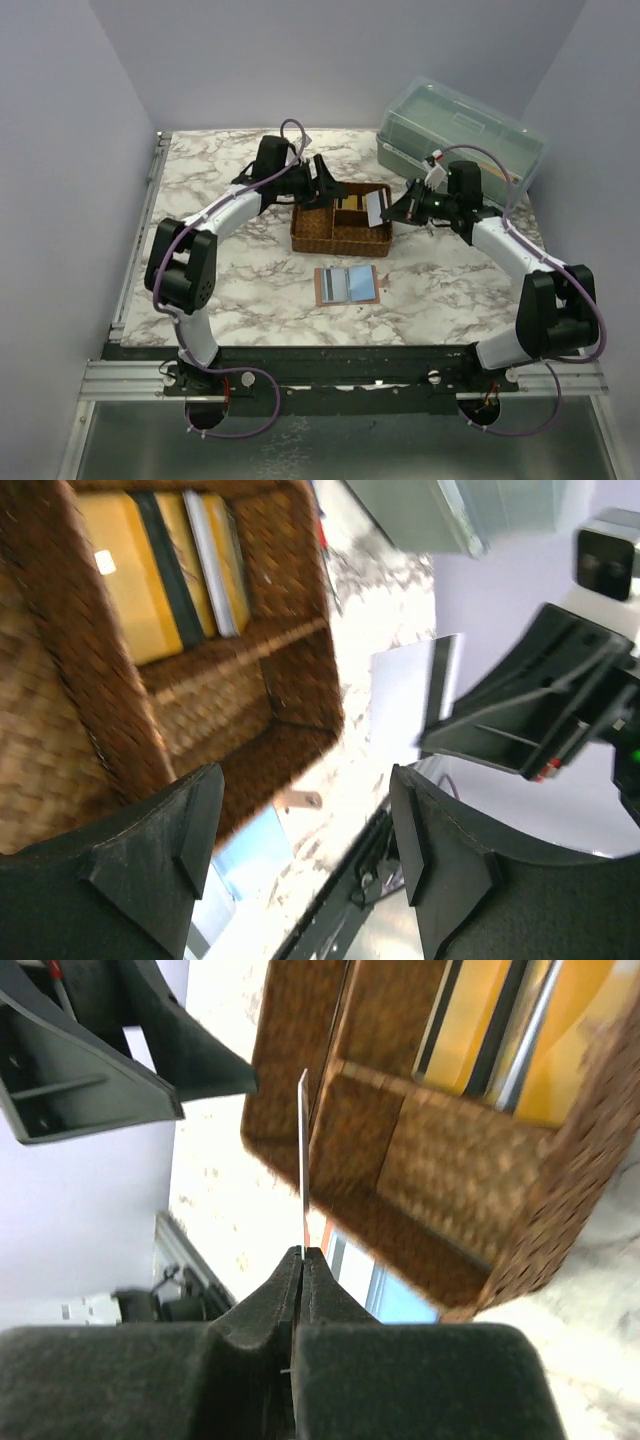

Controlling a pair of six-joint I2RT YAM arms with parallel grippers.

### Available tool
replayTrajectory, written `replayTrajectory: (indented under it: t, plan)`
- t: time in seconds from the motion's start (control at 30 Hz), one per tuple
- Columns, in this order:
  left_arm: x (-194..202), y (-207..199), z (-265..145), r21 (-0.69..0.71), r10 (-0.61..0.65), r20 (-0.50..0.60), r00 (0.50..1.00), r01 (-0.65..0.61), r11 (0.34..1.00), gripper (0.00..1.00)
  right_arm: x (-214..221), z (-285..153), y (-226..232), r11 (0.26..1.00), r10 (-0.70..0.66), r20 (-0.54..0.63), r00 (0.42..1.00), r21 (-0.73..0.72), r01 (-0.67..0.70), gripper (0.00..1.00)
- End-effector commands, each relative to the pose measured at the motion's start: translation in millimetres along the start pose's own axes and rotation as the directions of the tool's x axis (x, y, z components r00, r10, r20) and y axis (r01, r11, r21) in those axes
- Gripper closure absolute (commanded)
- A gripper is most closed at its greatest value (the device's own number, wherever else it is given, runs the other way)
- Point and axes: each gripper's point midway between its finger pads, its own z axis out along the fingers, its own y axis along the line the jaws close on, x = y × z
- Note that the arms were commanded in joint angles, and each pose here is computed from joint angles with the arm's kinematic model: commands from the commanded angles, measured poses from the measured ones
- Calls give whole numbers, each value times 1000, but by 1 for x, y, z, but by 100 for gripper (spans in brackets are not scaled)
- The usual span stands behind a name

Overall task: Put the credit cards into the card holder
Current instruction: Insert the credit card into the card holder.

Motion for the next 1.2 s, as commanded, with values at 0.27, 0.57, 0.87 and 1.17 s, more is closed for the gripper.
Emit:
replayTrajectory:
  t: [0.27,0.57,0.87,1.17]
  plan:
    - [128,-32,-71,275,-106,-52,993,116,954,23,120,5,67,952,19,-116,993,-301,-53,100]
    - [165,-11,-72,291,-224,-51,973,229,929,25,142,10,76,908,99,-123,987,-395,-140,100]
    - [176,1,-53,203,-221,-55,974,228,952,31,150,9,2,991,106,-109,988,93,-96,100]
    - [198,42,-23,-101,-125,-130,984,112,989,40,183,-37,-29,945,117,-225,967,325,-38,100]
